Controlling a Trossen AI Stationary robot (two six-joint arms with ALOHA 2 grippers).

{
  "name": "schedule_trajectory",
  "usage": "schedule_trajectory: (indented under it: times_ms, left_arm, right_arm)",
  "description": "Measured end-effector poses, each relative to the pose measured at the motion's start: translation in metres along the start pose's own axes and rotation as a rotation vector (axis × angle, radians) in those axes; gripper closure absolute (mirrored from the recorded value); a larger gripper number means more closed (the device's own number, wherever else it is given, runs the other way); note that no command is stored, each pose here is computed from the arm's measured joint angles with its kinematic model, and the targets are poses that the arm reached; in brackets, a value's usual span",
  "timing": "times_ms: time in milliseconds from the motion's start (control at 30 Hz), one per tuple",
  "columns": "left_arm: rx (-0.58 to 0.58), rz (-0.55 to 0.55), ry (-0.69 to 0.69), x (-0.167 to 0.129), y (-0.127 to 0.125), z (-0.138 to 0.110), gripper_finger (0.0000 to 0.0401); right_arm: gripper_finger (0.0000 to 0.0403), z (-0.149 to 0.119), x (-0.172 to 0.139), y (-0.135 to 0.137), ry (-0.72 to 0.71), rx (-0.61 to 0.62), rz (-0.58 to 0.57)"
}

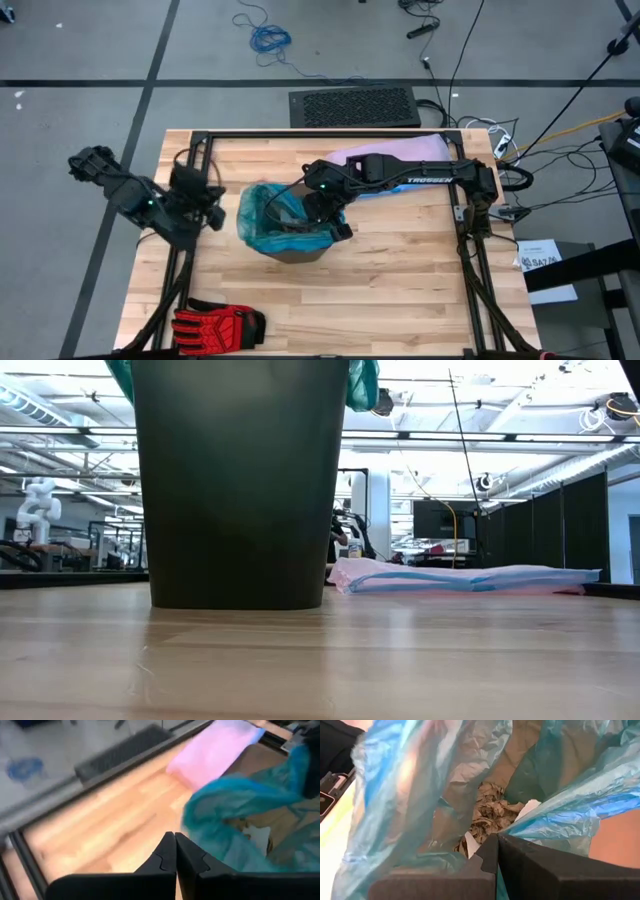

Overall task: Place trash/remove bag and relplace
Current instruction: Close the trash bag

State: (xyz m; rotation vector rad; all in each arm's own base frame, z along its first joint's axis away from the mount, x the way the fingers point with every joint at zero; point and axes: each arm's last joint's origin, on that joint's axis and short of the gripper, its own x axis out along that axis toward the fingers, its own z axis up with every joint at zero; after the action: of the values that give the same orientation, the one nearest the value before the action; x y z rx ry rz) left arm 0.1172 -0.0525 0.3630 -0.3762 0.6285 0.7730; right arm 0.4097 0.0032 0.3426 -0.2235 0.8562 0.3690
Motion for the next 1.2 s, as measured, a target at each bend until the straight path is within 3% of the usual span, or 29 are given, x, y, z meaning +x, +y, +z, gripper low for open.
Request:
schedule_trajectory:
  times_ms: [167,300,667,1000,1200]
  left_arm:
    - [-0.110,0.058,0.132,0.022,0.010,-0.032,0.0400]
    - [-0.181,-0.005,0.166,0.043,-0.002,-0.058,0.0400]
    - [-0.246,-0.314,-0.122,0.077,-0.035,-0.099,0.0401]
    - [-0.250,-0.549,-0.301,0.055,-0.050,-0.087,0.0401]
    - [-0.231,-0.570,-0.385,0.042,-0.037,-0.072,0.0401]
  right_arm:
    - [0.0403,0.000,0.000,0.000,0.002,0.000,0.000]
    - [0.0403,0.000,0.000,0.000,0.002,-0.005,0.000]
    - [0.0403,0.000,0.000,0.000,0.005,-0.020,0.002]
    - [0.0403,0.000,0.000,0.001,0.005,-0.029,0.002]
    - [0.0403,0.000,0.000,0.002,0.006,-0.030,0.004]
